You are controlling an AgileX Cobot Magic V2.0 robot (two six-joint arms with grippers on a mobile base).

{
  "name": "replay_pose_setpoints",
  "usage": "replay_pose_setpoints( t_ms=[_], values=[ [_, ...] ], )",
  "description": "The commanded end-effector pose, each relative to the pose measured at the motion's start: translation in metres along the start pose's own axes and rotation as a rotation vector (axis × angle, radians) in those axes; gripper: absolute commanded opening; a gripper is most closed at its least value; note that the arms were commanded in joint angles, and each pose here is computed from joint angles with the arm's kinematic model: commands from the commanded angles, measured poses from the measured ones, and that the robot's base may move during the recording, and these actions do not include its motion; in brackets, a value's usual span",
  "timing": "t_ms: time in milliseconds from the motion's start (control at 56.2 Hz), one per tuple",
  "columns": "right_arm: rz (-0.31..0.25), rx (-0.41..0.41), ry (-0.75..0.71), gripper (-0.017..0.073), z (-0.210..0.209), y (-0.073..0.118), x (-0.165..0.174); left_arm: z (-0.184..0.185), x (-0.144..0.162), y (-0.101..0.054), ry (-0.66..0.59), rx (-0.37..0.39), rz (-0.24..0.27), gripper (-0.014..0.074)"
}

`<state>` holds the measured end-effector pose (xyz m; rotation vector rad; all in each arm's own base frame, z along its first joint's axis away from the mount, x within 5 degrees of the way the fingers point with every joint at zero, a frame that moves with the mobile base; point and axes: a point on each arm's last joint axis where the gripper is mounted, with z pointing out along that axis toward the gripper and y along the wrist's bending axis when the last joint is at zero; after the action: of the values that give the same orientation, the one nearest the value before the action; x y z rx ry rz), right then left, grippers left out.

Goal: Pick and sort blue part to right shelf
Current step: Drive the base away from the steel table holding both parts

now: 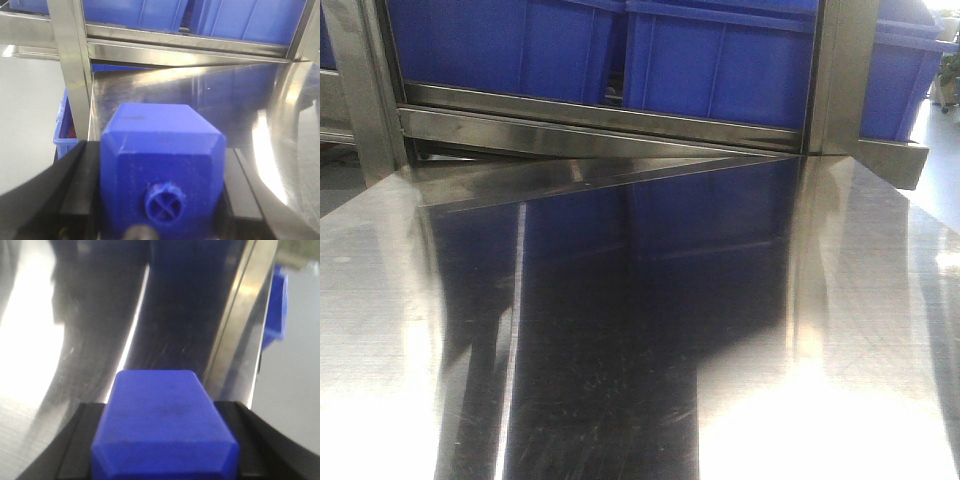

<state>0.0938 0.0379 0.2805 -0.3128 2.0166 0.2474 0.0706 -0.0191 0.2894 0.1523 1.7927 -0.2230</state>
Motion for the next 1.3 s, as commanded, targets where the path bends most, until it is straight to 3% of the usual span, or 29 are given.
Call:
replay_pose_setpoints(
  t_ms=[0,178,373,1280],
  values=[
    [-0.032,-0.036,-0.222,0.0195,-0.022,0.000,-0.011,-0.003,-0.017,0.000,-0.118,-0.010,-0.007,0.0242],
    [-0.018,-0.062,-0.417,0.0195,-0.053,-0.004,-0.012,-0.003,-0.017,0.000,-0.118,-0.010,-0.007,0.0242],
    [-0.038,-0.078,-0.527,0.0195,-0.065,-0.004,-0.015,-0.003,-0.017,0.000,-0.116,-0.010,-0.007,0.0242],
    [-0.055,-0.076,-0.545,0.0195,-0.065,-0.004,-0.017,-0.003,-0.017,0.000,-0.114,-0.009,-0.007,0.0242]
  ],
)
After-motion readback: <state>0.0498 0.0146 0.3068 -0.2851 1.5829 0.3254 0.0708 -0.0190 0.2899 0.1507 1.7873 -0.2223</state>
